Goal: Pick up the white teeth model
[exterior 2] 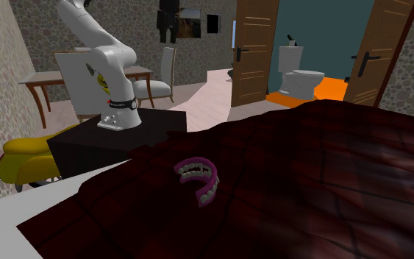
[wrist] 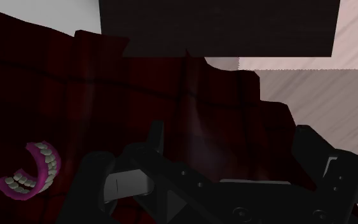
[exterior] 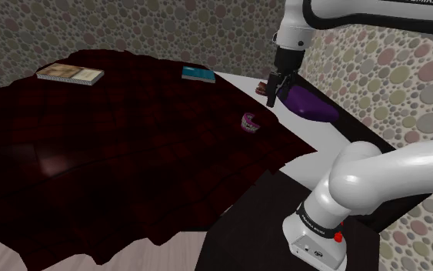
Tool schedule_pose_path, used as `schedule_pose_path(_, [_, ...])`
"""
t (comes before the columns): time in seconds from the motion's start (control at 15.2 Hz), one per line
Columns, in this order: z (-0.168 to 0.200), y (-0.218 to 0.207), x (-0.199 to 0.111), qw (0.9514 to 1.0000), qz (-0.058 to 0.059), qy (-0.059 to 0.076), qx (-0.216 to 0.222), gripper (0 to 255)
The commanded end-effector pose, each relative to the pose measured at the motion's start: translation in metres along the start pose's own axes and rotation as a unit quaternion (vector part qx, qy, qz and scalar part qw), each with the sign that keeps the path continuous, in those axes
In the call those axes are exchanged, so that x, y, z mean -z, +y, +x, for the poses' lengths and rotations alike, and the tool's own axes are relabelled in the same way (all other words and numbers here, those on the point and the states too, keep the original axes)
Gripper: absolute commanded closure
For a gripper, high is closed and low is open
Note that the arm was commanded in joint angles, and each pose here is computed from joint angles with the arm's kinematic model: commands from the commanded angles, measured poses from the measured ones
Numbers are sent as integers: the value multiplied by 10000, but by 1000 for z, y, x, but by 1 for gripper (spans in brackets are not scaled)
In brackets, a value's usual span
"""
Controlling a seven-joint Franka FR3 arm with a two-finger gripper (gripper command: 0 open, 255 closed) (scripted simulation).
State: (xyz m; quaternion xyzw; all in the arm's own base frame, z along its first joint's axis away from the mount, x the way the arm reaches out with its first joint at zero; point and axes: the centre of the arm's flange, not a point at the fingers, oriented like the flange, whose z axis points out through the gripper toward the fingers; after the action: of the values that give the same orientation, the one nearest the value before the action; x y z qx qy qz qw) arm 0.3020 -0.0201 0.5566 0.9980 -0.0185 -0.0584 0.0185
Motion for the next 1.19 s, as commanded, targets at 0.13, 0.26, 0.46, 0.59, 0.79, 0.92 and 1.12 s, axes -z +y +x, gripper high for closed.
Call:
schedule_pose_path(0.13, [11,19,-15,10000,34,37,-3,0])
schedule_pose_path(0.26, [23,39,-29,9999,68,74,-6,0])
schedule_pose_path(0.46, [40,67,-51,9998,118,129,-11,0])
schedule_pose_path(0.59, [51,86,-66,9997,152,166,-14,0])
schedule_pose_path(0.79, [69,115,-88,9995,203,221,-19,0])
schedule_pose_path(0.92, [81,133,-102,9994,237,258,-22,0])
schedule_pose_path(1.12, [99,161,-125,9991,288,313,-27,0])
